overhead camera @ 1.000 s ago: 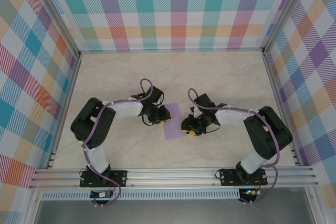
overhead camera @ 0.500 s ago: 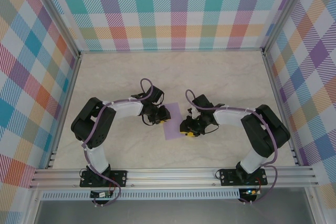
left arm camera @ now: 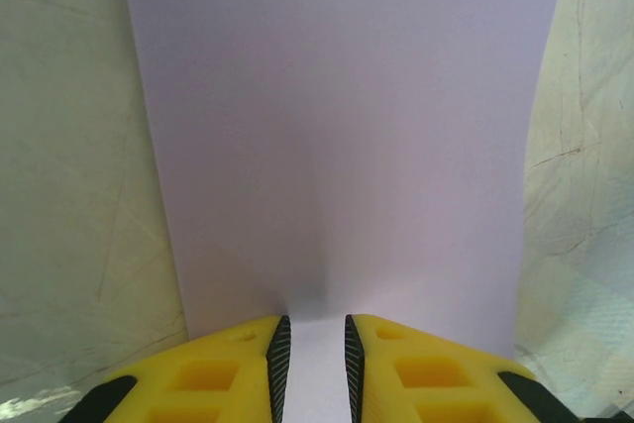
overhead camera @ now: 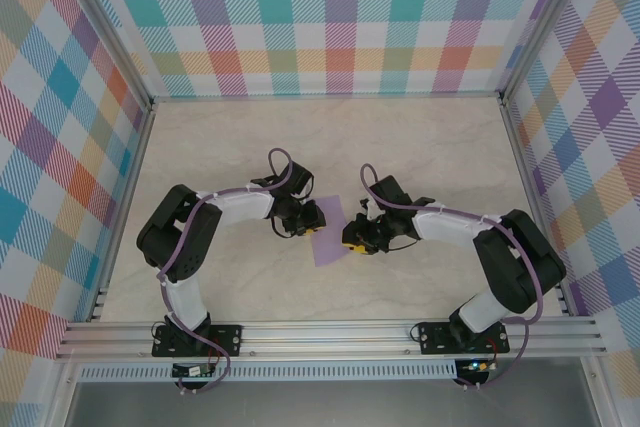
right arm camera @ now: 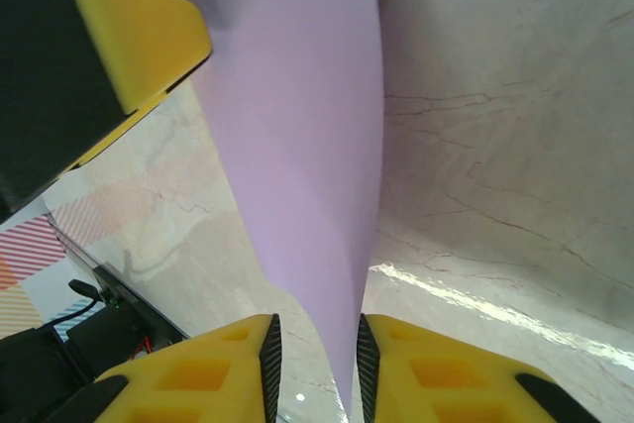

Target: Fold a paper plane with a square sheet of paper (pick it up from the middle)

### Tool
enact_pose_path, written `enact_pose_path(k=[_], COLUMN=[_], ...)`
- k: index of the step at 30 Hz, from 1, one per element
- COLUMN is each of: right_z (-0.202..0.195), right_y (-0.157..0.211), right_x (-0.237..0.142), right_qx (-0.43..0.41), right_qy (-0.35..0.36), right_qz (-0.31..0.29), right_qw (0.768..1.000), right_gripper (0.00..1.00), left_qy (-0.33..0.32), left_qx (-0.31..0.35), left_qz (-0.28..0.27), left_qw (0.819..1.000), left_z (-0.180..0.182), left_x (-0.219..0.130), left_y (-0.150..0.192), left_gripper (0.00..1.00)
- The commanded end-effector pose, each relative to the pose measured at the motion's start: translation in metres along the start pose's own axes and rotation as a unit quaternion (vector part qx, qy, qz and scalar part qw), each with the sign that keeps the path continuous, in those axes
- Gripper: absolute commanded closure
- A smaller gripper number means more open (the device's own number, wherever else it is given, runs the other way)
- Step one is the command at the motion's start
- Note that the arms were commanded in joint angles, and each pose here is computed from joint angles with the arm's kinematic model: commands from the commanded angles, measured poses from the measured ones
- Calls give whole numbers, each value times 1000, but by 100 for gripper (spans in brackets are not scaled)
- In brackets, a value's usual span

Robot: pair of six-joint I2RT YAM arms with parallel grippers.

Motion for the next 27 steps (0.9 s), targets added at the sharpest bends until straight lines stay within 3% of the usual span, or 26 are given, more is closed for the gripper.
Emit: enact_pose_path(k=[1,13,21,27], right_z=[4,-1,-15,-16], right_y=[4,5,7,7], right_x=[0,6,12,15], right_qx=[-4,24,42,48], right_qy=[-18,-10,22,11], right_qz=[2,16,24,25], right_qw=[1000,1000,999,998], right_gripper=[69,77,73,76], left_qy=[-32,-25,-24,-22], left_qx=[-3,0,4,4], left_qz=[17,16,16,15], left_qw=[999,1000,1000,1000], left_z=[13,9,6,5], left_x=[10,7,6,5], left_y=[6,5,4,4], left_gripper=[75,75,75,75])
Point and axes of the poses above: each hand's point on the last joint's axis, 136 mm out from that joint toward the fingers, its own x axis out along the fingers, its own z axis along the line the jaws close on, y = z × x, the point moved 5 cm from there along -x, back along the fingers, and after that the axes turned 3 degrees about -x, right-handed, at the moved point
